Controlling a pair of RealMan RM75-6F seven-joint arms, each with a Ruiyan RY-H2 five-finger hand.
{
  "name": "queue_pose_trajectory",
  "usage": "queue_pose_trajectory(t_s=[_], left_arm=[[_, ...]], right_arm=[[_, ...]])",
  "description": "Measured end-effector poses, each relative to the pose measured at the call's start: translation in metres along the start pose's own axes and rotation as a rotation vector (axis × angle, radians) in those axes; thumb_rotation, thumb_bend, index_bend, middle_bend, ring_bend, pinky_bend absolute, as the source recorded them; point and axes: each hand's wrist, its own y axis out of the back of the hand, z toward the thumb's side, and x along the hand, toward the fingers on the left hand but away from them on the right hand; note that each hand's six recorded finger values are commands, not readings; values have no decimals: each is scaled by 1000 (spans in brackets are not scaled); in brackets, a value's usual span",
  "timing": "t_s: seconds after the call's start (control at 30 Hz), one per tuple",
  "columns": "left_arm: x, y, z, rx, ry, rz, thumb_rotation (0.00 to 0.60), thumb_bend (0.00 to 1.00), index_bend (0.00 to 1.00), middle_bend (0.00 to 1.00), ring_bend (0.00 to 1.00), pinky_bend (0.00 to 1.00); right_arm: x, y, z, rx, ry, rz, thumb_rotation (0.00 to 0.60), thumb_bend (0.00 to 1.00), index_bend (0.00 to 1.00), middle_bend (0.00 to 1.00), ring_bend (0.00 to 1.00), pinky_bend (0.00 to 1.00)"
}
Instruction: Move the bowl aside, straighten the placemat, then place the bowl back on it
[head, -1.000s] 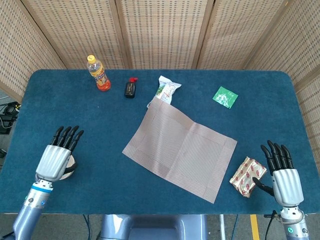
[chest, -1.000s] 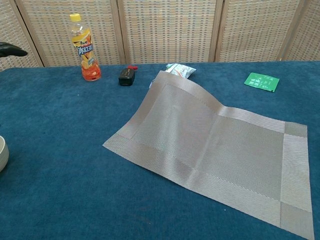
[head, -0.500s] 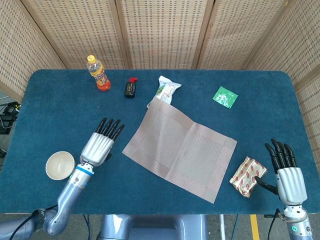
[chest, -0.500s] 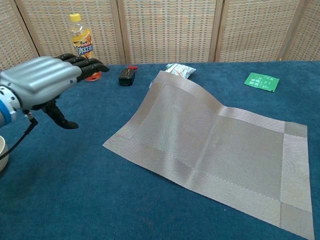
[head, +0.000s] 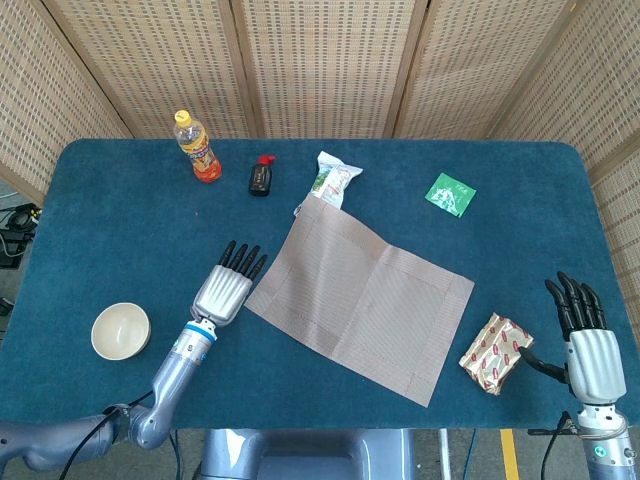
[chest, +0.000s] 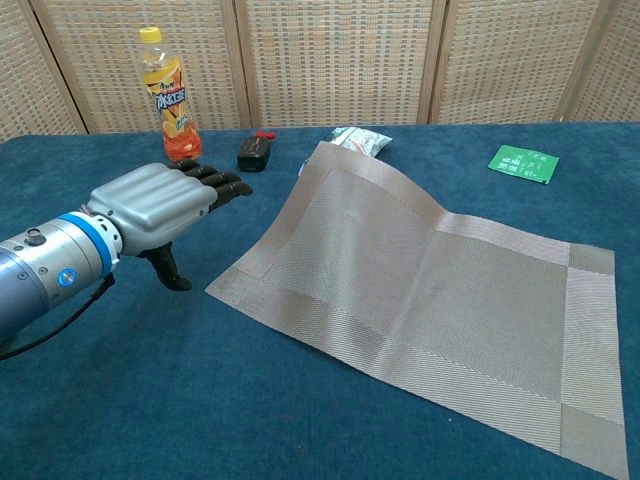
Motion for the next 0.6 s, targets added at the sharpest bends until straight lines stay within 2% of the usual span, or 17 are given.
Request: queue_pose_trajectory(t_s=[0.27, 0.6], left_arm=[[8, -15, 7, 17, -3, -35, 600, 36, 0, 0, 0, 0], [20, -26, 15, 37, -10, -46, 600, 59, 0, 0, 0, 0]], right_arm=[[-1, -1, -2, 8, -7, 2, 600, 201, 49, 0, 0, 0], [-3, -2, -5, 7, -17, -1, 600, 199, 51, 0, 0, 0]])
